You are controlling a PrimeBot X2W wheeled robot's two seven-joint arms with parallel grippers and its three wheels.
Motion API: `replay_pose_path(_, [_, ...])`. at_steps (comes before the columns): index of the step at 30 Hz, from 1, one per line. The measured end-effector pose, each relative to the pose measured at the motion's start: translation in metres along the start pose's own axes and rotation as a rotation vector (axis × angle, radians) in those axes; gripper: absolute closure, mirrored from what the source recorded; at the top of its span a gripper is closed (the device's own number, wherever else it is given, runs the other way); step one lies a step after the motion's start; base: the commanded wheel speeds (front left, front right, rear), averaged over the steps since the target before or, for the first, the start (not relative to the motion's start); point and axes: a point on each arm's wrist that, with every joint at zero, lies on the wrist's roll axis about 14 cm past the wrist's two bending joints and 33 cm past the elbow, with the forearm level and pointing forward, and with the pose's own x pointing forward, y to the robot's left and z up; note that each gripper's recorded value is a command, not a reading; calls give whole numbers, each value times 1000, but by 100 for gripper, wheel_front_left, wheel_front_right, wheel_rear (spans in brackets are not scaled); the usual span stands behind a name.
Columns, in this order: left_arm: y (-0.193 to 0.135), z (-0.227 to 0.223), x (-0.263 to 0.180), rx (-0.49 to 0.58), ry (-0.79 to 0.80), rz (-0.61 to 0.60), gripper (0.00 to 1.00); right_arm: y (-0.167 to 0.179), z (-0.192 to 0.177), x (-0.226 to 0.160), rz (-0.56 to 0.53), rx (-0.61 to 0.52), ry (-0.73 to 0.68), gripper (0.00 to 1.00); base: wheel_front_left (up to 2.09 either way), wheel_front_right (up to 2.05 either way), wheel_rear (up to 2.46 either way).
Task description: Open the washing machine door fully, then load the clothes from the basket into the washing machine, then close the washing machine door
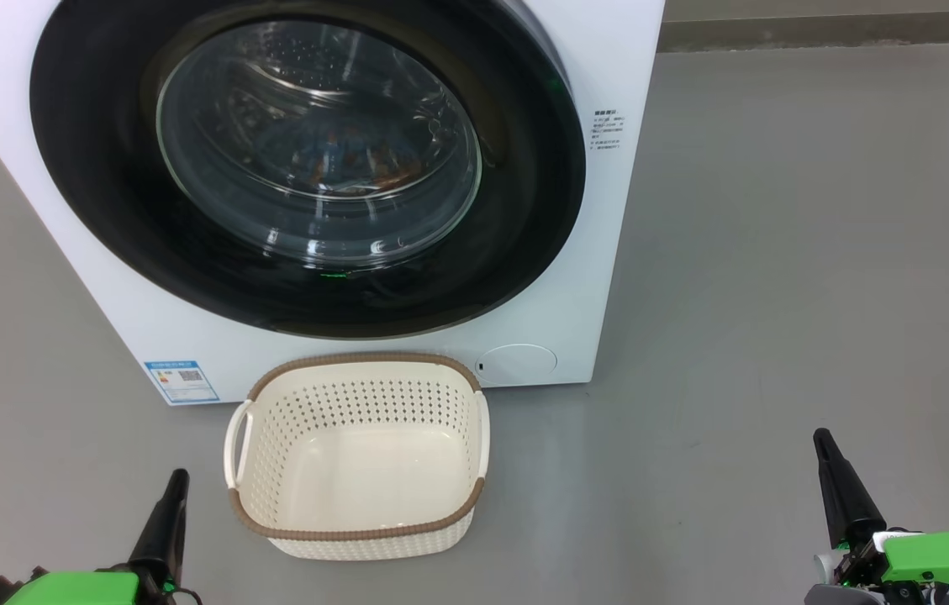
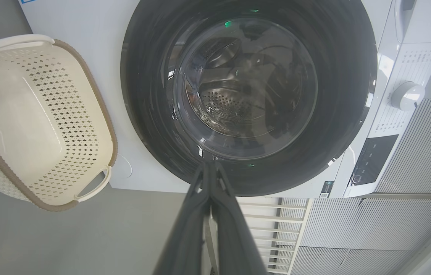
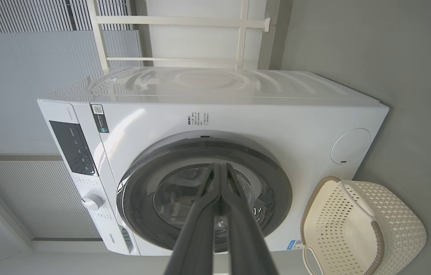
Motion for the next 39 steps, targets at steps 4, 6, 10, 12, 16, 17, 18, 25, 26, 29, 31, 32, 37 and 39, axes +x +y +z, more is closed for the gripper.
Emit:
replay_pose_path(4, [0,0,0,-1,0,0,100,0,0,0,0,0,-1,100,0,0,0])
replay_pose_path(6, [0,0,0,-2,0,0,100,0,0,0,0,1,-2,100,0,0,0])
replay_pose_path(10, [0,0,0,-2,-1,0,100,0,1,0,0,1,-1,100,0,0,0])
replay_pose_path(12, [0,0,0,-2,-2,0,100,0,1,0,0,1,-2,100,0,0,0])
replay_pose_path(16, [0,1,0,-3,-3,0,100,0,1,0,0,2,-2,100,0,0,0])
replay_pose_path(17, [0,1,0,-3,-3,0,100,0,1,0,0,2,-2,100,0,0,0])
replay_pose_path(18, [0,0,0,-3,-1,0,100,0,0,0,0,3,-2,100,0,0,0])
replay_pose_path(25, [0,0,0,-4,2,0,100,0,1,0,0,3,-3,100,0,0,0])
replay_pose_path(26, [0,0,0,-4,1,0,100,0,1,0,0,3,-4,100,0,0,0])
replay_pose_path(29, [0,0,0,-5,1,0,100,0,1,0,0,4,-5,100,0,0,0])
replay_pose_path(31, [0,0,0,-5,1,0,100,0,1,0,0,4,-5,100,0,0,0])
replay_pose_path(32, [0,0,0,-5,1,0,100,0,1,0,0,4,-5,100,0,0,0])
replay_pose_path(37, [0,1,0,-5,-1,-1,100,0,1,0,0,5,-2,100,0,0,0])
replay_pose_path(39, [0,1,0,-5,-1,-1,100,0,1,0,0,5,-2,100,0,0,0])
